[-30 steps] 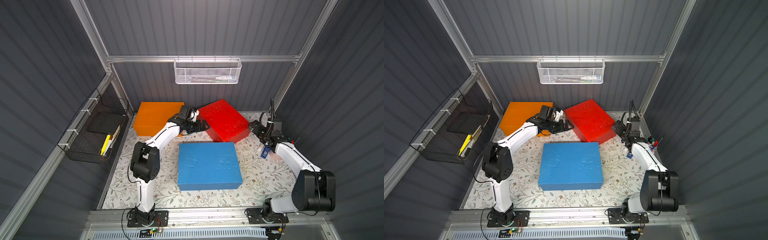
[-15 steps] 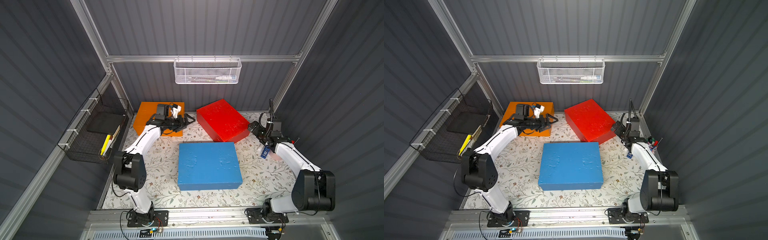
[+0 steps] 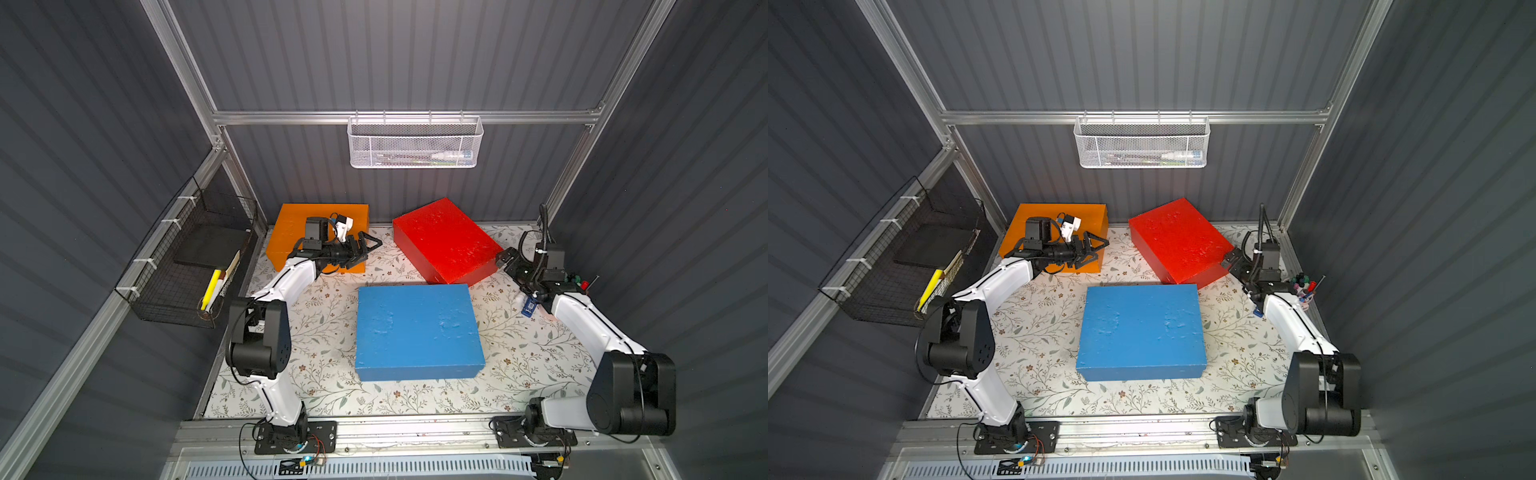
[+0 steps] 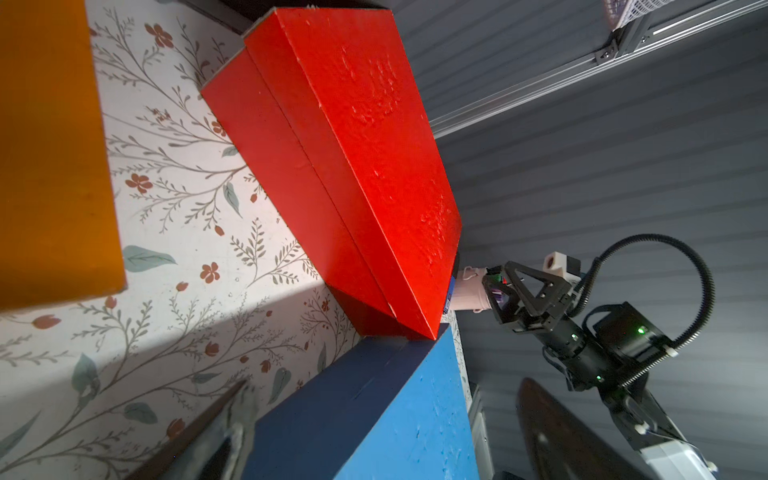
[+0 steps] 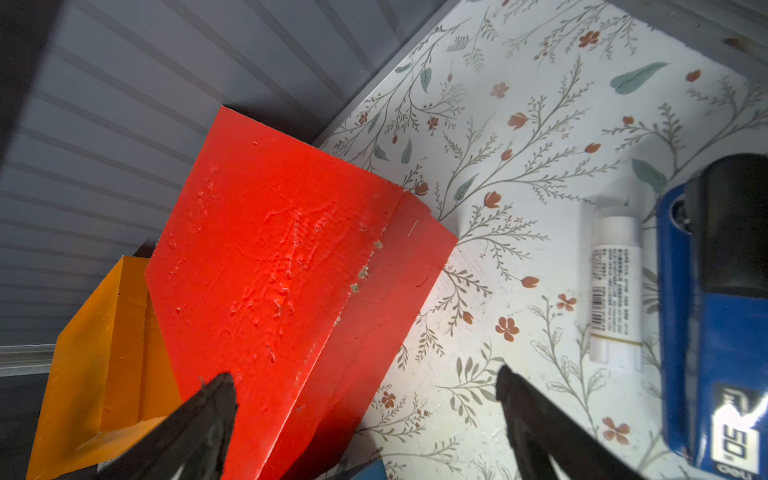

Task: Stack the shoeboxes
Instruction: Adjust the shoebox at the center of the board.

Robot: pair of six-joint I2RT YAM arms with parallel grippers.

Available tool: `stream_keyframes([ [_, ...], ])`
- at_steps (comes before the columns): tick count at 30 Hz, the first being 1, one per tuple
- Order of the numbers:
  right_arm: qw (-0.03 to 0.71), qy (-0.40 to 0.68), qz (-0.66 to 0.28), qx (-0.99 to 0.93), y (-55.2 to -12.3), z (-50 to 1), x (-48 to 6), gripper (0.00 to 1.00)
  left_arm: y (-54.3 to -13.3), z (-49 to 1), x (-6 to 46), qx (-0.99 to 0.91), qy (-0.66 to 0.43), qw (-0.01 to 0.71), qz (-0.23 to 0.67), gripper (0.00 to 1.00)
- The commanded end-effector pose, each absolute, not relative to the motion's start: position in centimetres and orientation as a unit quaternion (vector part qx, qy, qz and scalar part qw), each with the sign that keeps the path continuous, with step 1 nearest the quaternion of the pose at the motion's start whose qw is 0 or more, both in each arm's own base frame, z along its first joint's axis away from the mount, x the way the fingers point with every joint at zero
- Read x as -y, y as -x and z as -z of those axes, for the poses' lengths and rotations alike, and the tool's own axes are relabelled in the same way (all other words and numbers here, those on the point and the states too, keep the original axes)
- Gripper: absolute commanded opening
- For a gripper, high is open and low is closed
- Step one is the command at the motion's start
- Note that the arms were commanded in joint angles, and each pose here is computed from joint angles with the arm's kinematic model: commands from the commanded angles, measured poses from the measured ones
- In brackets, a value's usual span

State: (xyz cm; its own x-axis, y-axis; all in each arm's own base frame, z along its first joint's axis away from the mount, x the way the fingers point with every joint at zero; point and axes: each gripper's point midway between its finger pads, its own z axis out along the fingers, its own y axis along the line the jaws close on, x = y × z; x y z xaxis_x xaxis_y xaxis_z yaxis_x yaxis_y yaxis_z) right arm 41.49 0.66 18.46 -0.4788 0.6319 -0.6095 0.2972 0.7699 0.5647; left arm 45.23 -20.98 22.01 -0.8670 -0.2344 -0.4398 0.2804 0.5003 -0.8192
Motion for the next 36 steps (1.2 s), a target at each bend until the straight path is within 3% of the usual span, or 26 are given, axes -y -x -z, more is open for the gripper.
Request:
stream_keyframes([
  [1, 0.445, -0.275, -0.19, -0.831, -41.3, -19.4, -0.5, 0.99, -46.7, -21.9, 20.9, -0.832, -0.047, 0.308, 0.459, 0.99],
  [7, 0.434, -0.284, -0.182, -0.835, -40.3, -18.8, -0.3, 0.99, -49.0, -20.5, 21.7, -0.857, -0.086, 0.318, 0.397, 0.99],
  [14, 0.424, -0.283, -0.195, -0.838, -39.6, -18.3, -1.3, 0.99, -52.0, -20.9, 23.2, -0.842, -0.117, 0.344, 0.398, 0.99],
  [22, 0.42, -0.287, -0.204, -0.837, -40.4, -18.2, -1.7, 0.99, -56.3, -19.1, 25.7, -0.845, -0.134, 0.324, 0.404, 0.99],
  [36, 0.4, -0.292, -0.257, -0.83, -44.6, -16.5, -3.5, 0.99, -64.9, -14.5, 29.4, -0.797, -0.181, 0.436, 0.377, 0.99],
])
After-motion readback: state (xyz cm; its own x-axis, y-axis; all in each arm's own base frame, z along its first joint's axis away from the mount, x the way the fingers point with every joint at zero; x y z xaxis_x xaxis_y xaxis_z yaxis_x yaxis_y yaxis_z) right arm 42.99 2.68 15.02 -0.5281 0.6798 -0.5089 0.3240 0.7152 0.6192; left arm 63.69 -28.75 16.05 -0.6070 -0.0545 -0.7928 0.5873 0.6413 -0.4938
